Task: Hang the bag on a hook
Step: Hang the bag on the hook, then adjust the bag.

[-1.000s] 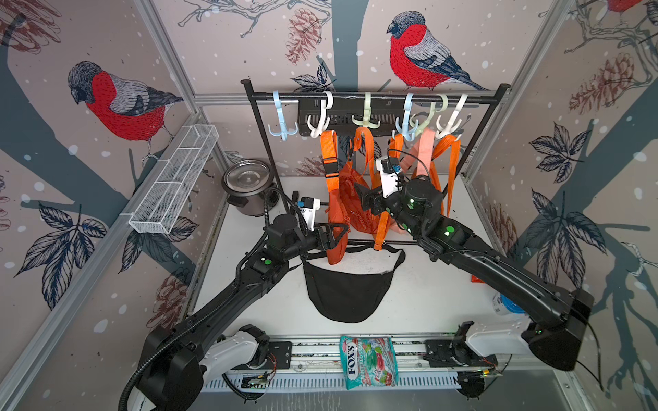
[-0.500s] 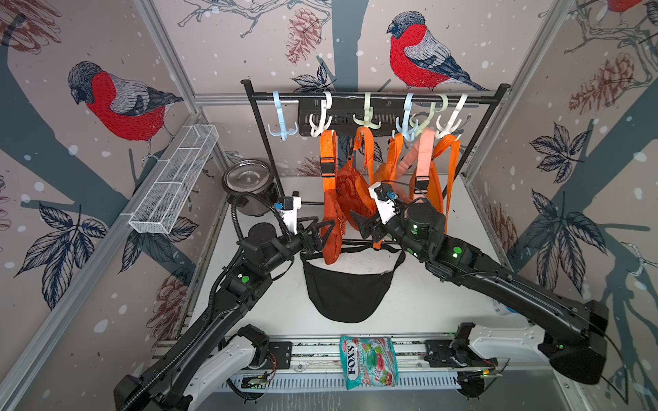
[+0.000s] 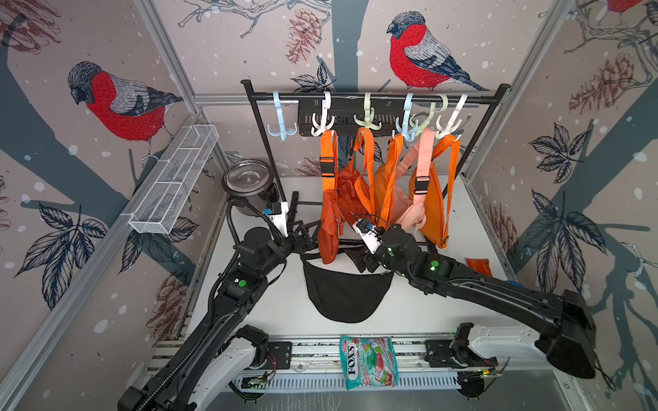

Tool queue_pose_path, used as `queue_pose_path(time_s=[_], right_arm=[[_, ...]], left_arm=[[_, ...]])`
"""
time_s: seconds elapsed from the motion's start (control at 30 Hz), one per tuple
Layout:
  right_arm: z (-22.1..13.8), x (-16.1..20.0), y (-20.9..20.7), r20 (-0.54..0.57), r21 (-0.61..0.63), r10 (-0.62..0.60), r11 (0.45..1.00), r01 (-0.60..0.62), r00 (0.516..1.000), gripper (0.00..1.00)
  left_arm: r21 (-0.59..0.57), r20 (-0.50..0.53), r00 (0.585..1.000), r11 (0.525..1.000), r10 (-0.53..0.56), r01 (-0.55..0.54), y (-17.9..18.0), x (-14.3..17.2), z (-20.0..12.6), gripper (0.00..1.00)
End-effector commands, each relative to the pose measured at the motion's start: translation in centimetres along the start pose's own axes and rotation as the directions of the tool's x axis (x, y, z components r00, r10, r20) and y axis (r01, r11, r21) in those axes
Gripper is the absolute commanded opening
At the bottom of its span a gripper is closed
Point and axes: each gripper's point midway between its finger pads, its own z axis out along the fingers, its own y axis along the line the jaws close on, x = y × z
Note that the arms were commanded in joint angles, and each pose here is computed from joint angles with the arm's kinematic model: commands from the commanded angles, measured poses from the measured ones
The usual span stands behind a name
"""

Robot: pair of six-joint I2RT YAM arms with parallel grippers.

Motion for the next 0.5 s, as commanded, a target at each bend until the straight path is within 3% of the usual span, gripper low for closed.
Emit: queue_pose_path(time_s=[0.0, 0.17, 0.47], right_arm=[[0.5, 0.7, 1.2, -0.006, -0.051, 0.044, 0.998, -0.044, 0.999, 0.9], [1.6, 4.2, 2.2, -0.087, -0.056, 0.052, 0.997, -0.057, 0.995, 0.91], [1.3, 5.7, 1.7, -0.098, -0.003, 0.088, 0.996, -0.089, 0.991, 0.91]], left_arm=[[0.051, -0.045, 0.999, 0.998, -0.019, 0.022, -0.5, 1.0, 0.6, 0.8], [0.153, -0.117, 0.993, 0.988, -0.018, 0.036, -1.4, 3.1, 1.5, 0.81], [0.131, -0.224, 0.974, 0.991, 0.007, 0.024, -0.3, 5.5, 4.6, 0.77]])
